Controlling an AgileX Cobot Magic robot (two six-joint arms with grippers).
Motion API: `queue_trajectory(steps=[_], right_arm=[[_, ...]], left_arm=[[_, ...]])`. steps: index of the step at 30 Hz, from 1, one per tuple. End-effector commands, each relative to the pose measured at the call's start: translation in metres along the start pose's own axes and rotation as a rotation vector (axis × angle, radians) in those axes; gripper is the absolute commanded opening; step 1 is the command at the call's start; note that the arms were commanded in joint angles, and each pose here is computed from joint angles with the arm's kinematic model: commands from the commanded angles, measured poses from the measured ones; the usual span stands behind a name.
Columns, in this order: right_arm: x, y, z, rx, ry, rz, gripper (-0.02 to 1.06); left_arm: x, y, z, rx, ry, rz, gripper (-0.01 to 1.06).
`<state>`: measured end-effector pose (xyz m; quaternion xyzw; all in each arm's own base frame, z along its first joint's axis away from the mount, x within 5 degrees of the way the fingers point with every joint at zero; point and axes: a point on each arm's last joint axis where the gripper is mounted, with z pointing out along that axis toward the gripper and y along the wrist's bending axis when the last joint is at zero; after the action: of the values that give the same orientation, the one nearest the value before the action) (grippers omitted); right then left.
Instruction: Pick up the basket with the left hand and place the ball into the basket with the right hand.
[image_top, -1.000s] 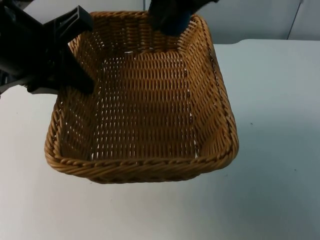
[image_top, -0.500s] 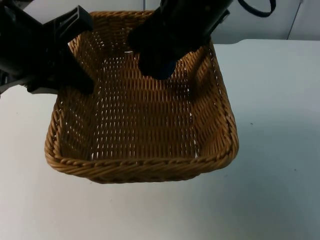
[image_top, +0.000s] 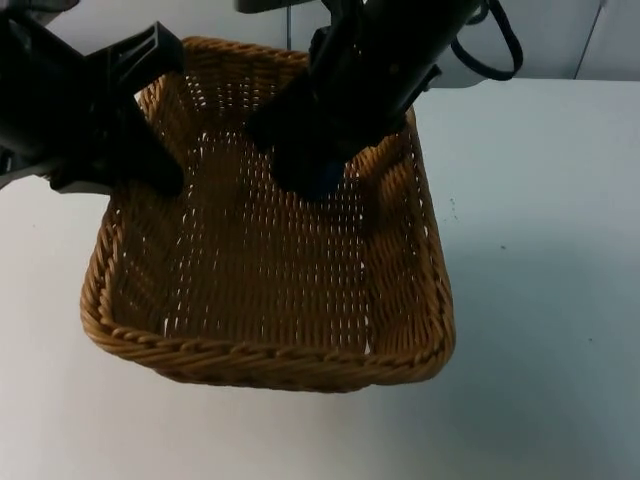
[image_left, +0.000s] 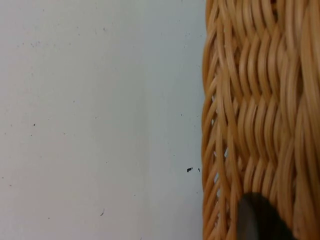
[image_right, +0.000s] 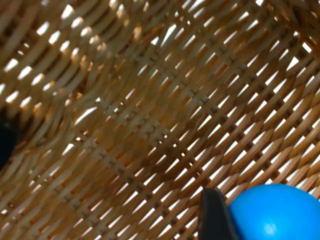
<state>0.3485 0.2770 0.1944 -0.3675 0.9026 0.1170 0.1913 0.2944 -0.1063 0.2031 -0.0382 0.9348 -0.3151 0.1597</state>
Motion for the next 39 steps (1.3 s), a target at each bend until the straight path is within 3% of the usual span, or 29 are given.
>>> queue_trajectory(steps=[1, 7, 10, 11, 15, 23, 24, 39], right_arm=[[0.0, 0.001, 0.002, -0.001, 0.008, -0.012, 0.0], [-0.001, 0.001, 0.002, 0.001, 0.0, -0.014, 0.04], [-0.001, 0.001, 0.002, 0.001, 0.0, -0.014, 0.23], [-0.001, 0.001, 0.002, 0.001, 0.0, -0.014, 0.23], [-0.001, 0.001, 0.001, 0.0, 0.001, -0.015, 0.49], [-0.004, 0.002, -0.011, 0.004, -0.024, -0.022, 0.72], [-0.005, 0.003, -0.015, 0.006, -0.031, -0.025, 0.79], [-0.007, 0.003, -0.034, 0.026, -0.052, -0.048, 0.8]], left_arm=[[-0.002, -0.006, -0.004, 0.034, -0.021, -0.03, 0.0], [-0.002, -0.006, -0.004, 0.033, -0.023, -0.03, 0.0], [-0.002, -0.005, -0.003, 0.03, -0.021, -0.033, 0.0], [-0.002, -0.005, -0.003, 0.03, -0.021, -0.033, 0.0], [-0.002, -0.003, 0.001, 0.025, -0.01, -0.041, 0.0], [-0.003, -0.002, 0.002, 0.022, -0.016, -0.044, 0.0], [-0.003, -0.002, 0.002, 0.022, -0.016, -0.044, 0.0], [-0.003, -0.002, 0.002, 0.022, -0.016, -0.044, 0.0]])
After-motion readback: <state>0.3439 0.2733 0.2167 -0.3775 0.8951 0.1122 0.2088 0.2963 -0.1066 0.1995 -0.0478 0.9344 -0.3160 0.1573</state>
